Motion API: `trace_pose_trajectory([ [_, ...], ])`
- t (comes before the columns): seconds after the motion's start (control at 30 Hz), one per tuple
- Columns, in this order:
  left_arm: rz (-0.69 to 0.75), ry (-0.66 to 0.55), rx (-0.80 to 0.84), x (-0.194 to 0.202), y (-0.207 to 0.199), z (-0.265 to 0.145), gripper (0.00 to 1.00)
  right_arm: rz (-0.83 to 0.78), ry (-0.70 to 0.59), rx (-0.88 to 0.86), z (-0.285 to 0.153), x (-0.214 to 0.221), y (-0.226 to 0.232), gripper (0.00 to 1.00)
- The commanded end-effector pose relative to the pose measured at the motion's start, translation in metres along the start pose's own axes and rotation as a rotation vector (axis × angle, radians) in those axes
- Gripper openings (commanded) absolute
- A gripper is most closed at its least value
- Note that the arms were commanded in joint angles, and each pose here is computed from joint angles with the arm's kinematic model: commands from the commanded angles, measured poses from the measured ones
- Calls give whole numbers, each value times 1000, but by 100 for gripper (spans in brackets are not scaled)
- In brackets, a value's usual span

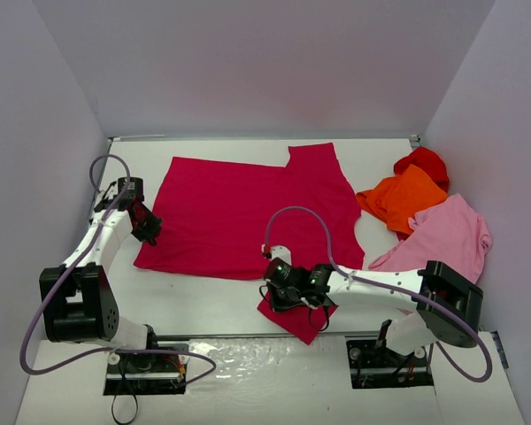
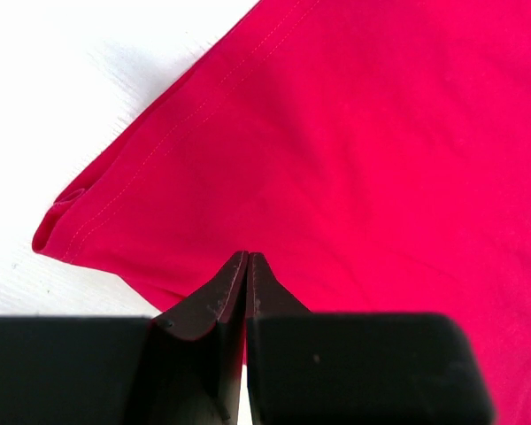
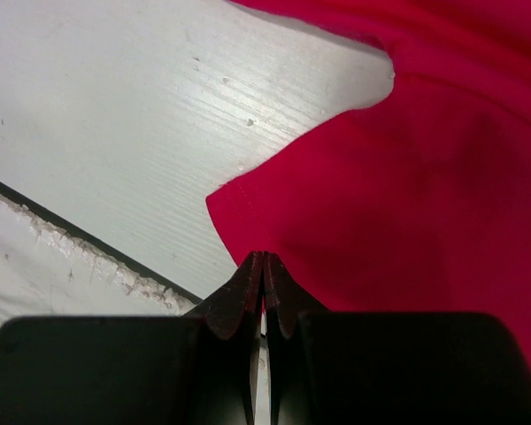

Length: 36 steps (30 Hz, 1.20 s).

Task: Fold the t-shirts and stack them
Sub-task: Flatten out the tshirt

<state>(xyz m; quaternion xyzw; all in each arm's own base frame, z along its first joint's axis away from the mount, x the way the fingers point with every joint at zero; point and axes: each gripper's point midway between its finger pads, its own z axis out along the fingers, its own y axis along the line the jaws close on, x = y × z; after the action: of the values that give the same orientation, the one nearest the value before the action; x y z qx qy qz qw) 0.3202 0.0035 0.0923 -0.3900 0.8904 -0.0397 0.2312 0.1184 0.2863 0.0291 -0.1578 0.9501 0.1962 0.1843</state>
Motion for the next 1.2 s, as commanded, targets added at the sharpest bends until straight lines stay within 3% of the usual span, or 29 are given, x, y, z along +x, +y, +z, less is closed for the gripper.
trace_pose_trajectory([
  [0.0,5,-51,51,-16,-15,-6,0,2,-50,11,-2,-10,3,0],
  [0.47,19,-45,47,-15,-16,-1,0,-97,12,42,21,14,7,0],
  [0.93,25,-48,48,-22,-21,1,0,-139,200,-4,-15,102,5,0],
  [1.17,27,-50,50,-22,-22,-1,0,-170,194,-13,-21,105,1,0],
])
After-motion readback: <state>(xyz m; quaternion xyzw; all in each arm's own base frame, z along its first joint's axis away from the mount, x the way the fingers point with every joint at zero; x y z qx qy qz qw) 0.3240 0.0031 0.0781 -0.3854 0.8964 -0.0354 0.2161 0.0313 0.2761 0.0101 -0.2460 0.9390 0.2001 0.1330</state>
